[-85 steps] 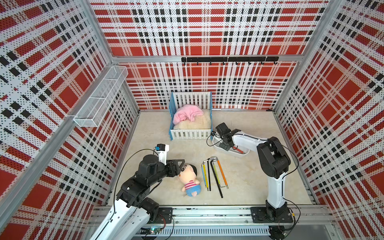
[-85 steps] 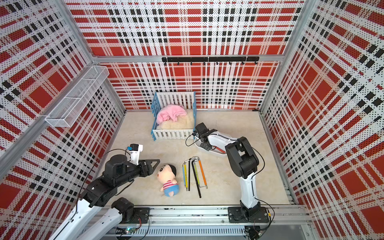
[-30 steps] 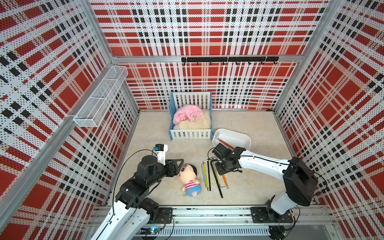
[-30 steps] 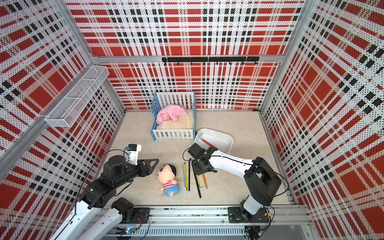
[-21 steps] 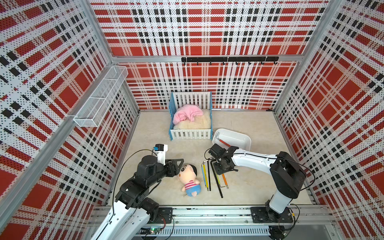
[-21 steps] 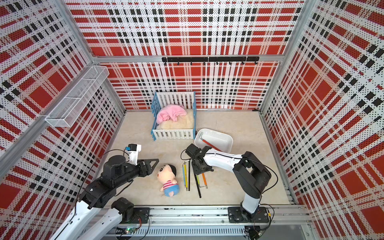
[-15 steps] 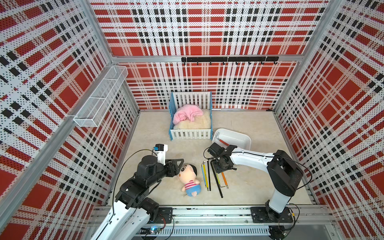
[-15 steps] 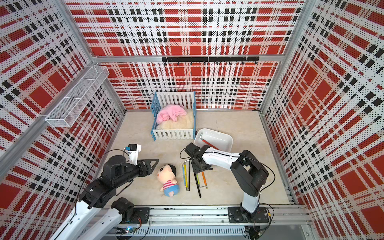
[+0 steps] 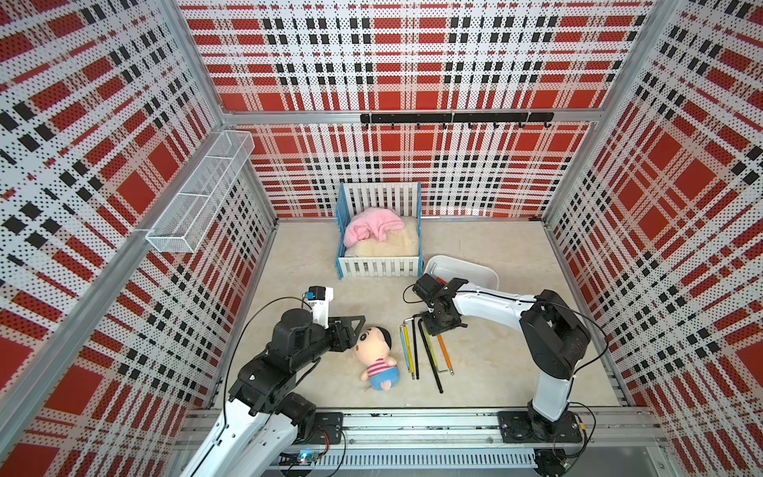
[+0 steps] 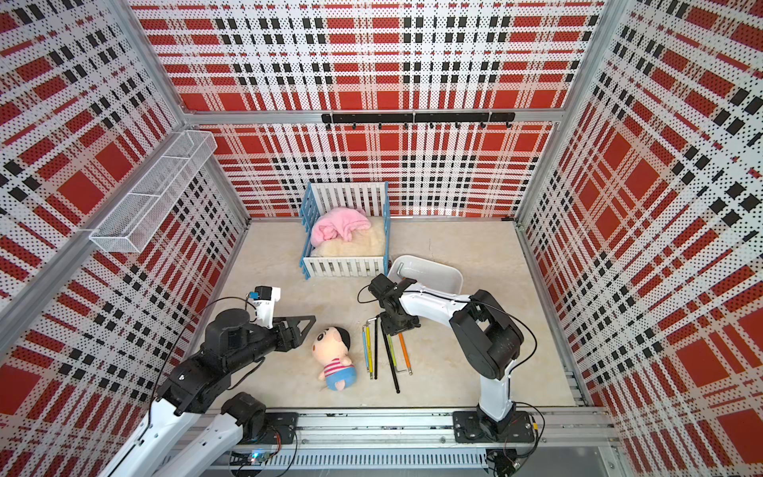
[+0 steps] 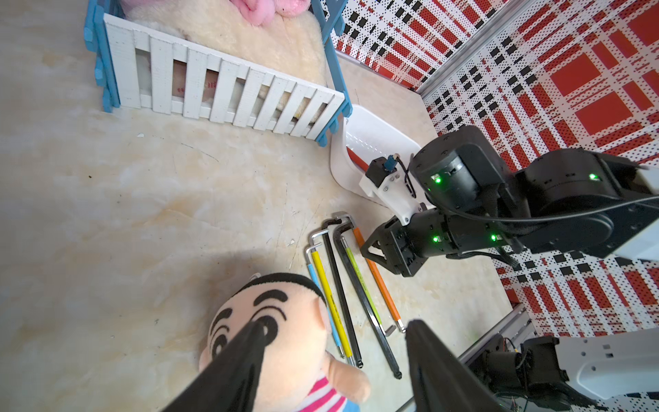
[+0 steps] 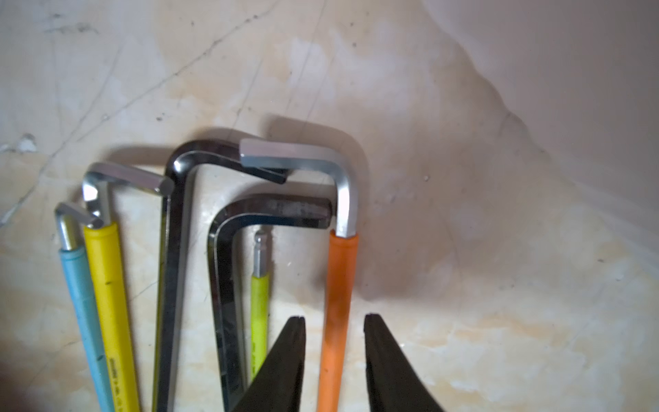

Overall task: Put the hex key on the desktop into the storage box
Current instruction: Pick up the Allen key from the center of the board.

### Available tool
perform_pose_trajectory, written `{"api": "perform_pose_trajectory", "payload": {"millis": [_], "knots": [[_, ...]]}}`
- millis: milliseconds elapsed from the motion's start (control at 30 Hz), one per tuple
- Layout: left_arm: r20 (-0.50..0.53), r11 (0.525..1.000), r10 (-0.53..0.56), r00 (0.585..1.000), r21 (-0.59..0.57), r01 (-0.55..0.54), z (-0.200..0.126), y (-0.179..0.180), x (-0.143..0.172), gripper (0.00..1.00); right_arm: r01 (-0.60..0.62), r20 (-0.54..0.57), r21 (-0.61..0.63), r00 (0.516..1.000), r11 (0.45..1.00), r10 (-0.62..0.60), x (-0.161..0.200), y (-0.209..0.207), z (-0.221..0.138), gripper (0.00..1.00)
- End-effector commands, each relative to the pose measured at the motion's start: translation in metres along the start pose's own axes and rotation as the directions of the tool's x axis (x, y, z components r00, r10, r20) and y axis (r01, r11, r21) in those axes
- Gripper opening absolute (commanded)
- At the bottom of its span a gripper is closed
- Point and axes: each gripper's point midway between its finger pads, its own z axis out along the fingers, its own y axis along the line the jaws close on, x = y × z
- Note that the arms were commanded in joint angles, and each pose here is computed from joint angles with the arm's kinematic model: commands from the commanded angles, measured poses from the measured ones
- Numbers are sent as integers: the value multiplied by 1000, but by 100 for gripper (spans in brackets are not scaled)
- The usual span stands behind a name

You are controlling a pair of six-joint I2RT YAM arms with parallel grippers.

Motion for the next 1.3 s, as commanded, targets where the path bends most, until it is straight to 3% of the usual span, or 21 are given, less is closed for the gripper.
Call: {"api": "perform_pose_trajectory", "payload": {"millis": [0,333,600,900,1267], "knots": [[30,1000,12,999,13,-12,-5,-5,-8,68,-3,-66,23,998,1000,4,7,-4,7,33],[30,1000,10,1000,10,-10,-5,-4,-9,68,-27,-115,59,993,998,34,16,-8,19,29],[31,1000,9,999,8,-10,-5,-4,-9,68,-23,-128,80,991,997,33,21,-12,30,15],[33,1000,9,999,9,-10,-5,-4,-9,68,-39,-97,98,994,994,48,14,-15,20,0],[30,1000,8,1000,9,-9,-4,-4,-9,68,-95,-19,103,995,990,97,-7,-15,-11,0]]}}
